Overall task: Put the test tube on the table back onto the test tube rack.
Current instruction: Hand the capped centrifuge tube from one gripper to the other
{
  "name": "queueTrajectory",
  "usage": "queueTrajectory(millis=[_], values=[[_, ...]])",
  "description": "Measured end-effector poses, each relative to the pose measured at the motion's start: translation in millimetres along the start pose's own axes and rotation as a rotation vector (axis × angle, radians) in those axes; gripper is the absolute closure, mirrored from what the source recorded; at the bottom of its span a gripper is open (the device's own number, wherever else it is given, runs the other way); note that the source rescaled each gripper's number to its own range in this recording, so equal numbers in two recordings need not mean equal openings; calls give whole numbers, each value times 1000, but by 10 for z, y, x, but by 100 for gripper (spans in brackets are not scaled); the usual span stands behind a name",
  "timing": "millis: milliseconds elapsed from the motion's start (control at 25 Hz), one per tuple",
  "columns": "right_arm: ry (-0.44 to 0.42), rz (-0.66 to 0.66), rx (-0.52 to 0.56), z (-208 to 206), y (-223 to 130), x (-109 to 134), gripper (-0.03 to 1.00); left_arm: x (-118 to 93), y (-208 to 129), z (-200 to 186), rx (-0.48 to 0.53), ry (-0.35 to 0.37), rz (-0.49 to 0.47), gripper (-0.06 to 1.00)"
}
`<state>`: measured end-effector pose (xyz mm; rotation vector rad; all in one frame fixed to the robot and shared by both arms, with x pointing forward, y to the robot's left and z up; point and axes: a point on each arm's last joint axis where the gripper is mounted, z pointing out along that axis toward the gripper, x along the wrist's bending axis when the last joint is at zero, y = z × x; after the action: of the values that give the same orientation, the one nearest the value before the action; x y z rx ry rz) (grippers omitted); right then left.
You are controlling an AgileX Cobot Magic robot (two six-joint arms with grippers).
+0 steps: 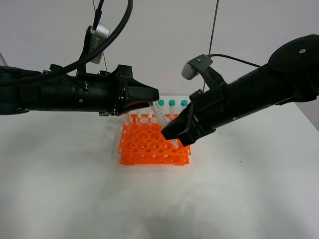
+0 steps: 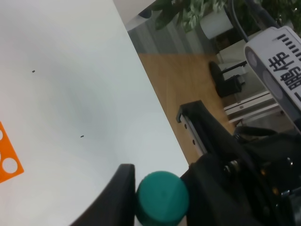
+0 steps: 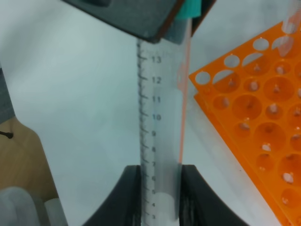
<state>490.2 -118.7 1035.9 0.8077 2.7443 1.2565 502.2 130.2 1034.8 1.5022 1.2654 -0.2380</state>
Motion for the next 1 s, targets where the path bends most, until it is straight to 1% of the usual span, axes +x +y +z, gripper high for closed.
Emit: queueTrajectory(millis=[280,320,360,440,480,520,560,600,680,800,880,920,1000], values=[[0,0,0,0,0,0,93,0,0,0,0,0,0,93],[0,0,0,0,0,0,91,0,0,0,0,0,0,93],[-4,0,-2,0,2,-4,83,-4,-2,0,2,-5,0,93],[-15,0,-7,0,7,-14,49,-19,-9,0,10,-20,0,93],[-18,0,-8,0,8,-16,29,-22,-11,0,12,-24,0,93],[-18,0,-9,0,8,-17,16,-22,-11,0,12,-24,0,93],[-19,0,-7,0,7,-17,8,-22,-11,0,12,-24,0,93],[-19,3,-5,0,5,-17,4,-22,-11,0,12,-24,0,93],[-19,18,-7,-17,10,-8,0,-22,-11,0,12,-24,0,93],[-25,13,-21,-141,80,48,-2,-22,-11,0,12,-24,0,93],[-38,15,-35,-287,194,97,-2,-22,-11,0,12,-24,0,93],[-47,6,-31,-359,254,114,-2,-22,-11,0,12,-24,0,93],[-64,17,18,-465,329,128,-2,-21,-10,0,11,-23,0,93]])
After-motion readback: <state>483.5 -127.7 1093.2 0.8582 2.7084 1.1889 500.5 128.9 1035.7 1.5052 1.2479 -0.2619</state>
